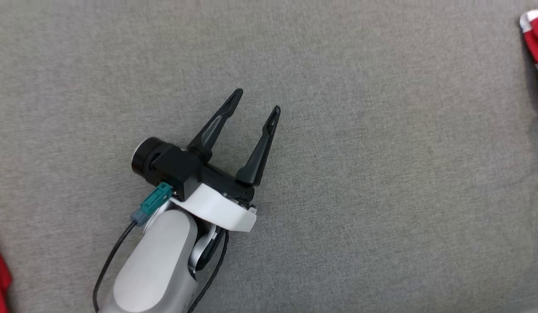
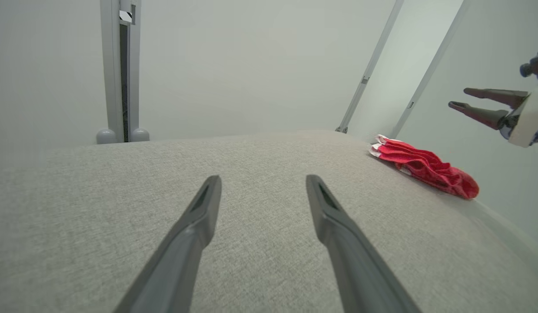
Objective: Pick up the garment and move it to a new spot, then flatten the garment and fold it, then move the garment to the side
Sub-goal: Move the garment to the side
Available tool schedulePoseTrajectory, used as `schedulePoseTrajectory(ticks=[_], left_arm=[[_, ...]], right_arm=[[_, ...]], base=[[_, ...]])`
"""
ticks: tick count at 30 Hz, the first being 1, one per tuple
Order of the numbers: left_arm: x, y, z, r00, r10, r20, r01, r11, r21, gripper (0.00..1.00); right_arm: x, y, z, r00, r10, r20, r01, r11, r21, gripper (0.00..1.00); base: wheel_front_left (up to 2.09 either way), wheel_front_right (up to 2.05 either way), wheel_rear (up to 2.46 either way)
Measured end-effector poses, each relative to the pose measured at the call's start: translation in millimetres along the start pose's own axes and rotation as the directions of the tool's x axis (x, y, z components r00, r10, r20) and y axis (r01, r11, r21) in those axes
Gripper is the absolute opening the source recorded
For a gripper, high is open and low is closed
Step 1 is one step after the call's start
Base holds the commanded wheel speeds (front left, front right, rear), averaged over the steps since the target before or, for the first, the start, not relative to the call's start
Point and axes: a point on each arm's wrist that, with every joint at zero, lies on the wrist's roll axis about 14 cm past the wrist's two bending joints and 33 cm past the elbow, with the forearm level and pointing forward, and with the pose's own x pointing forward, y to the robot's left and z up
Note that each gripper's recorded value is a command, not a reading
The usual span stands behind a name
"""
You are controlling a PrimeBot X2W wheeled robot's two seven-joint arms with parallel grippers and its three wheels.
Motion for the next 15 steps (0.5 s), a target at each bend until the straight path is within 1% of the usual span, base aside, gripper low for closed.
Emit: schedulePoseTrajectory(ticks=[3, 7, 10, 12, 15], left_arm=[[-11, -1, 16, 0.999, 0.023, 0.024, -0.023, 1.000, 0.009, 1.00], [-31, -4, 41, 0.996, 0.060, 0.066, -0.060, 0.998, 0.008, 1.00], [-49, -3, 59, 0.990, 0.100, 0.100, -0.102, 0.995, 0.017, 1.00], [-63, 0, 70, 0.983, 0.136, 0.124, -0.140, 0.990, 0.026, 1.00], [-85, 5, 87, 0.969, 0.185, 0.163, -0.194, 0.980, 0.043, 1.00]], right_arm=[[-4, 10, 38, 0.993, 0.000, 0.117, -0.007, 0.998, 0.059, 1.00], [-21, 37, 81, 0.968, 0.020, 0.252, -0.062, 0.985, 0.159, 1.00], [-39, 55, 115, 0.934, 0.029, 0.355, -0.116, 0.967, 0.228, 1.00], [-52, 66, 132, 0.914, 0.023, 0.406, -0.151, 0.946, 0.288, 1.00], [-74, 84, 153, 0.882, 0.027, 0.470, -0.208, 0.918, 0.337, 1.00]], base=[[0.00, 0.00, 0.00], [0.00, 0.00, 0.00], [0.00, 0.00, 0.00], [0.00, 0.00, 0.00], [0.00, 0.00, 0.00]])
